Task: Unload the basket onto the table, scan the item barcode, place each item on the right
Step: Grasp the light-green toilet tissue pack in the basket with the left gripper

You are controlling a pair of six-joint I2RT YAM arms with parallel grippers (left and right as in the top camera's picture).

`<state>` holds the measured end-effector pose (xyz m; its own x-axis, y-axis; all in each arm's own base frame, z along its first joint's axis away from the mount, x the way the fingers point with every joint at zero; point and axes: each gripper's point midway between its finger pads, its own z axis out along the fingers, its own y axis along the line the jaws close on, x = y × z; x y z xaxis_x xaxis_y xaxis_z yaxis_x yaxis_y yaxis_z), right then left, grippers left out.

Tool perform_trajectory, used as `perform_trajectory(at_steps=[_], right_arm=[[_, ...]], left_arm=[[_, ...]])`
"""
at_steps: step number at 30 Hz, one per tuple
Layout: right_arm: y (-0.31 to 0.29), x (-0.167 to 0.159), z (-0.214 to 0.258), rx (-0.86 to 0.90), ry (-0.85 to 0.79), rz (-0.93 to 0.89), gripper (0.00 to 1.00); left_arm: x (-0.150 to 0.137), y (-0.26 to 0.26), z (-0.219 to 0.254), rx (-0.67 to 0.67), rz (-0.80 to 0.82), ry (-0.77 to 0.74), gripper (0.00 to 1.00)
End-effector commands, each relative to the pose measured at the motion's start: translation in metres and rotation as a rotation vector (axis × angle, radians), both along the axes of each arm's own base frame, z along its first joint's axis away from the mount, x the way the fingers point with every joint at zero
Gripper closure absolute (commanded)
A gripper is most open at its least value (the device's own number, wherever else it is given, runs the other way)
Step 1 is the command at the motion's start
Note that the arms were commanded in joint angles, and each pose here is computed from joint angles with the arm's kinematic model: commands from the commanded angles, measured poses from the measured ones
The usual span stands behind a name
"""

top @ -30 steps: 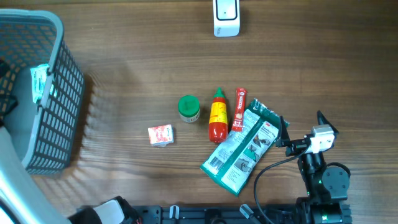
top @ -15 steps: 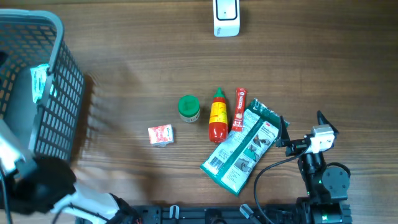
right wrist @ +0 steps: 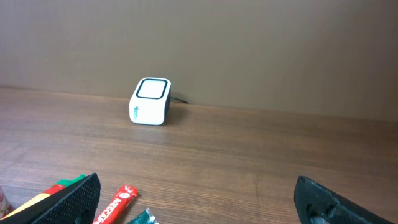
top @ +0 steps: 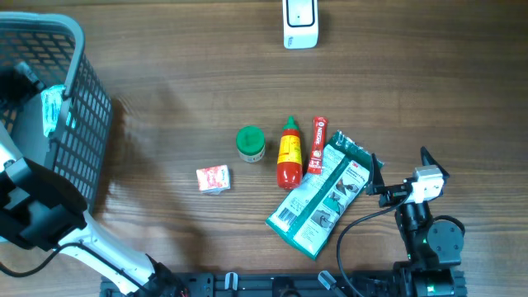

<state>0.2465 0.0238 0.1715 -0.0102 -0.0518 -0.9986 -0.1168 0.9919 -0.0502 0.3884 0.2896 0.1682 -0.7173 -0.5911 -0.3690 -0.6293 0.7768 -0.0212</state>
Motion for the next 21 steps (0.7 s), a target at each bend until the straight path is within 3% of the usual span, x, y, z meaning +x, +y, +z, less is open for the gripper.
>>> perform_trajectory(at_steps=[1,10,21], right_arm=[[-0.001,0.000,0.000,-0.009,-0.001,-0.009,0.00],[-0.001,0.000,0.000,-0.009,-0.001,-0.009,0.00],[-0.001,0.000,0.000,-0.009,-0.001,-0.009,0.00]], left_arm=[[0.005,-0.010,-0.044,-0.046,-0.211,0.048,0.00],[0.020,0.000,-0.105,-0.012,-0.217,0.014,0.00],[0.032,0.011,-0.111,0.001,-0.183,-0.061,0.00]])
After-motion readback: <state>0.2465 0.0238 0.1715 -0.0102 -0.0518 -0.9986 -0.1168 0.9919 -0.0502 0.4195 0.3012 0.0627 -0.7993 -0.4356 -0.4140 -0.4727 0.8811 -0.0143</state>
